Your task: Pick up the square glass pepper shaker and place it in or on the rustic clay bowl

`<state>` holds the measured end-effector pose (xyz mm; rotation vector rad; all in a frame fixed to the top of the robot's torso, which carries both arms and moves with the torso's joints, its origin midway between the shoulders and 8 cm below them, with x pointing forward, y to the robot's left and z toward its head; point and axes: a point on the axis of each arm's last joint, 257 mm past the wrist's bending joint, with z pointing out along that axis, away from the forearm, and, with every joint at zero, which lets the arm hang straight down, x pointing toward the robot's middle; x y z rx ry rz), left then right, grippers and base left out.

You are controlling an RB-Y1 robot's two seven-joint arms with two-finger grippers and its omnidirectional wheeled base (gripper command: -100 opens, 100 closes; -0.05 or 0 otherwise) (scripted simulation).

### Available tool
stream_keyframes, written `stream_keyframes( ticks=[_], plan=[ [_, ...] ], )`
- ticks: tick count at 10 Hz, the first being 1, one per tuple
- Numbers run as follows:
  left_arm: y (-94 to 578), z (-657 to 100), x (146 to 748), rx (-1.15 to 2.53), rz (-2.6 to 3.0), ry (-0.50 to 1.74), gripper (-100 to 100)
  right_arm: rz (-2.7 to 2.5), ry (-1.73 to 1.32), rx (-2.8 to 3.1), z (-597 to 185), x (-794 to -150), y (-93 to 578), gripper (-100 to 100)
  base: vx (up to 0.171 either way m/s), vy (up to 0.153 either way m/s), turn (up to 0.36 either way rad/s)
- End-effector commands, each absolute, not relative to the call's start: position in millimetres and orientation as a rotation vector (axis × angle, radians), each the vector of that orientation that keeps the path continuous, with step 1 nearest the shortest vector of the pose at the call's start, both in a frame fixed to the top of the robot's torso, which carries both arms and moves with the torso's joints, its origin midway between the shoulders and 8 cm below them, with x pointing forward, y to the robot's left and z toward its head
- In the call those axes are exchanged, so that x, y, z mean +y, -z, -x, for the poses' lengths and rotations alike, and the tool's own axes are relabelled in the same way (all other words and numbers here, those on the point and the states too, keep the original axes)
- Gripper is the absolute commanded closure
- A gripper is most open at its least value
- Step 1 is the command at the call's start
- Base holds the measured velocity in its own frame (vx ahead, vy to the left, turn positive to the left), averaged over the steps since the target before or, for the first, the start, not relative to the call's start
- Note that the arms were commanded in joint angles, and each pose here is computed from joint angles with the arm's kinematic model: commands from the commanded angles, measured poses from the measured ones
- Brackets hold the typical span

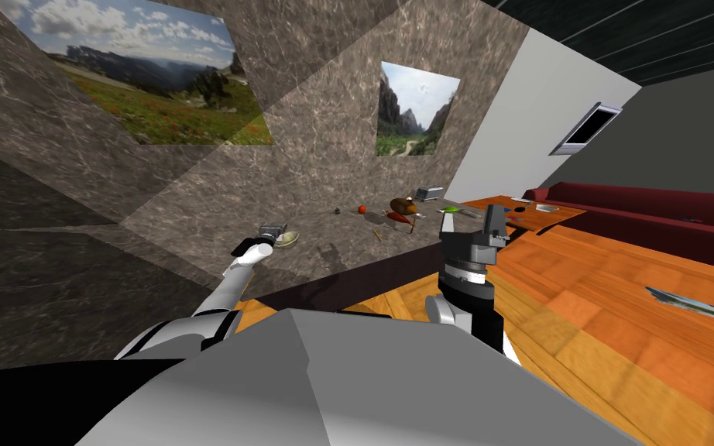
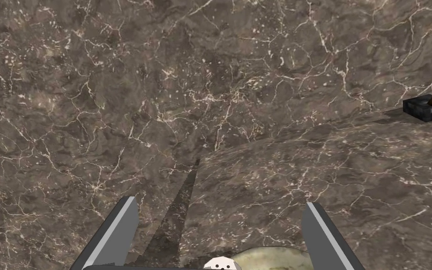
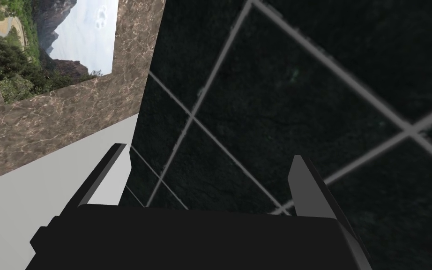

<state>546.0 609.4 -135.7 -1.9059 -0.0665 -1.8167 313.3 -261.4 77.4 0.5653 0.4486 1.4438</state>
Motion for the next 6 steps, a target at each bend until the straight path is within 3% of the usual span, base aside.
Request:
stream_keyframes(
  ticks=[1, 2, 6],
  plan=[
    [135.7, -546.0, 609.4, -0.066, 1.906, 1.817, -100, -0.565, -1.444, 0.449, -313.3, -261.4, -77.4, 0, 0.008, -0.028, 0.011],
    [135.3, -546.2, 609.6, -0.066, 1.909, 1.816, 0, -0.565, -1.444, 0.449, -313.3, -261.4, -77.4, 0, 0.001, -0.006, -0.001],
    [135.3, -546.2, 609.5, -0.066, 1.909, 1.817, 0, -0.565, -1.444, 0.449, -313.3, -261.4, -77.4, 0, 0.000, 0.000, 0.000]
  ],
)
